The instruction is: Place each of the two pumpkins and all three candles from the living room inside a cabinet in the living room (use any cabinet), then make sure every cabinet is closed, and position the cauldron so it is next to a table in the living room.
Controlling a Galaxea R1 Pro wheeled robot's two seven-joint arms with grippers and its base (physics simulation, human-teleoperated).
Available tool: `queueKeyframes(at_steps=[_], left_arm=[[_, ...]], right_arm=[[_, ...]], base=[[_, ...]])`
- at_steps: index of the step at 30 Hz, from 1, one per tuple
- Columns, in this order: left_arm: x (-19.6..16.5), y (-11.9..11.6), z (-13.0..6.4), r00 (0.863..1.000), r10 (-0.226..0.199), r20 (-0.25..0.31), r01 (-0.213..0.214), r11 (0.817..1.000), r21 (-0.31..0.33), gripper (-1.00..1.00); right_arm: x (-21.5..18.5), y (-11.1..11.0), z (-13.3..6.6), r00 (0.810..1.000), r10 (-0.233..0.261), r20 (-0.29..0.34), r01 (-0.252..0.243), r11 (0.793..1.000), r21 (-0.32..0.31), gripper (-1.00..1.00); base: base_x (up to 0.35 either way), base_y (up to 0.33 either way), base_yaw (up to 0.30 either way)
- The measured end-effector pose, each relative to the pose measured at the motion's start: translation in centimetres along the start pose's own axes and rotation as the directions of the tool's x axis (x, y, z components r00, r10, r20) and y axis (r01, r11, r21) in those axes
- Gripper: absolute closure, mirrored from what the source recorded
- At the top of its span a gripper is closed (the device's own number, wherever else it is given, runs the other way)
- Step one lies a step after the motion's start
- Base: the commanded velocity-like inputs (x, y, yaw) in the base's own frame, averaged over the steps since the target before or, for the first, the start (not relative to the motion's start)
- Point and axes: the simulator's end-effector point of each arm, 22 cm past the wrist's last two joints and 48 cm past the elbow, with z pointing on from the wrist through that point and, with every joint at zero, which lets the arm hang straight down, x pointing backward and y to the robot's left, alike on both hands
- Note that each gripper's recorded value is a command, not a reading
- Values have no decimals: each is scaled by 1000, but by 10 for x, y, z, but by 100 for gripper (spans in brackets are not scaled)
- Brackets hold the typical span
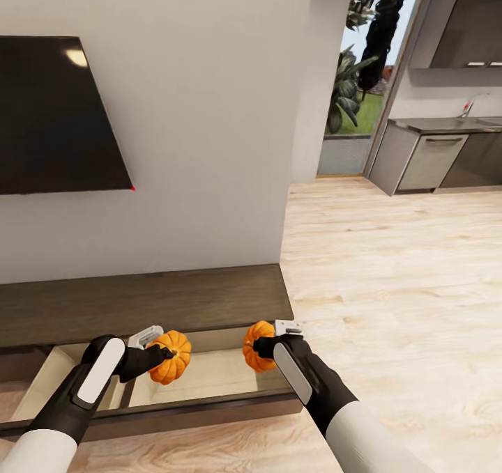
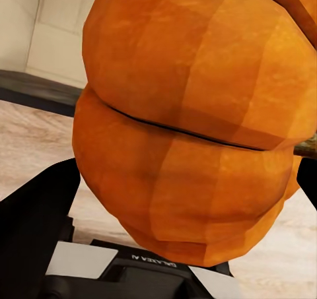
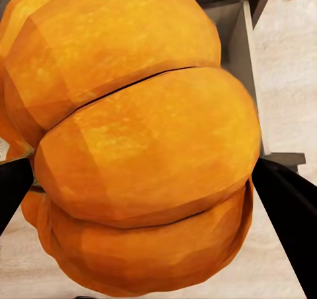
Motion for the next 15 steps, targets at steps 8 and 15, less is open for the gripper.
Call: queueKeyframes(at_steps=[8,15], left_arm=[[0,-2,0,1000,-2,0,2,1000,7,100],[0,-1,0,1000,1,-1,-1,1000,4,100]], right_arm=[[5,7,-1,999,-32,-10,32,999,-9,100],[5,8,-1,999,-35,-11,35,999,-9,100]], base=[[19,55,0],[51,70,0]])
